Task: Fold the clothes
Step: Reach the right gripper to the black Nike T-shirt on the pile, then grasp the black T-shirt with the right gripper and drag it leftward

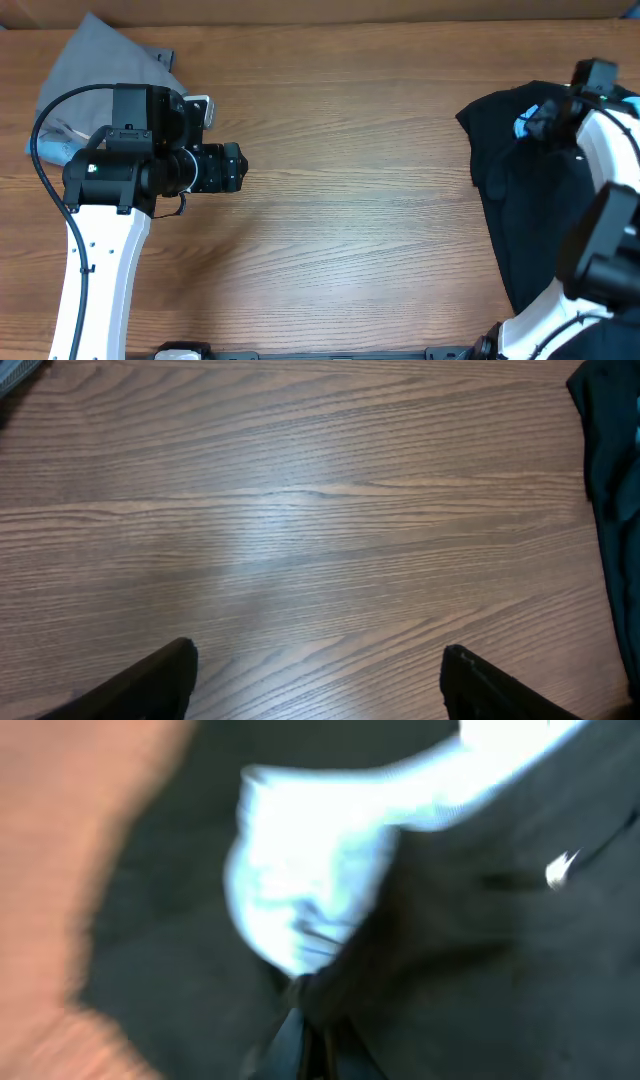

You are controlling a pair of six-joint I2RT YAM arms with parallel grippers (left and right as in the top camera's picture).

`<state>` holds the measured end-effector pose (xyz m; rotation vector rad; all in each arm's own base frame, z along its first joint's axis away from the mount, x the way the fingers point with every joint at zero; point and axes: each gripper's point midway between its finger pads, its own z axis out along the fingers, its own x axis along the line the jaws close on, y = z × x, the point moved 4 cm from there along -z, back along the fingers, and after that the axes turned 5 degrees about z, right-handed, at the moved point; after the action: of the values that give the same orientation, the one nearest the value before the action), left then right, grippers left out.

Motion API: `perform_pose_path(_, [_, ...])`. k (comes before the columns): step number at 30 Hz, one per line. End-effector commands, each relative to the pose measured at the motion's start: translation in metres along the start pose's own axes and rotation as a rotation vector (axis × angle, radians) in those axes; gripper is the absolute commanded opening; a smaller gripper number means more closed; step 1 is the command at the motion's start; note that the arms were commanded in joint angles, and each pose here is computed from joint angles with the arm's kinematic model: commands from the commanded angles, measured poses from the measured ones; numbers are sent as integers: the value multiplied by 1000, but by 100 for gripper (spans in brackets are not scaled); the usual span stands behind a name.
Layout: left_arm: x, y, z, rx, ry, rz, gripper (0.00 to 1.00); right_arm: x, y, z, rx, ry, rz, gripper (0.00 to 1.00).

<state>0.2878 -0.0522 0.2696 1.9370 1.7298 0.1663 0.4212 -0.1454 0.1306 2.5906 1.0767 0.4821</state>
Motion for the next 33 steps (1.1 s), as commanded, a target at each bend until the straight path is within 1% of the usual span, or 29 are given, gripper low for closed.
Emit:
perform_pose_path(1, [-4, 4, -3, -12, -2, 27, 79, 42, 26, -83, -145, 262, -149, 4])
perform_pose_path(3, [-4, 4, -6, -20, -2, 29, 79, 57, 23, -109, -175, 356, -236, 4])
perform_pose_path(6, [-6, 4, -15, -40, 0, 32, 79, 77, 15, -154, -234, 472, -293, 4])
perform_pose_path(9, [-8, 8, -31, -85, 3, 39, 78, 103, -6, -206, -275, 626, -399, 4])
perform_pose_path(11, [-11, 13, -49, -134, 9, 45, 79, 125, -32, -243, -286, 749, -477, 4])
perform_pose_path(15, [-12, 24, -90, -244, 62, 54, 83, 161, -90, -292, -256, 907, -624, 4])
perform_pose_path(19, [-12, 29, -135, -349, 151, 60, 91, 197, -176, -320, -111, 1049, -810, 4])
perform_pose_path(20, [-11, 29, -145, -372, 179, 60, 92, 206, -202, -324, -62, 1073, -866, 20])
perform_pose_path(21, [-10, 27, -158, -397, 217, 58, 94, 213, -225, -325, -45, 1053, -915, 61])
perform_pose_path(22, [-9, 26, -164, -407, 237, 56, 95, 214, -229, -324, -59, 1024, -916, 73])
perform_pose_path(23, [-9, 25, -168, -414, 247, 55, 96, 215, -228, -321, -82, 978, -887, 79])
perform_pose_path(25, [-10, 23, -173, -426, 255, 61, 100, 213, -211, -317, -163, 890, -806, 84])
perform_pose_path(28, [-12, 21, -172, -416, 234, 70, 100, 205, -186, -323, -237, 854, -721, 85])
perform_pose_path(30, [-20, 24, -163, -391, 171, 116, 100, 198, -170, -333, -279, 862, -668, 85])
perform_pose_path(33, [-30, 32, -139, -315, 83, 182, 99, 186, -146, -351, -356, 870, -612, 85])
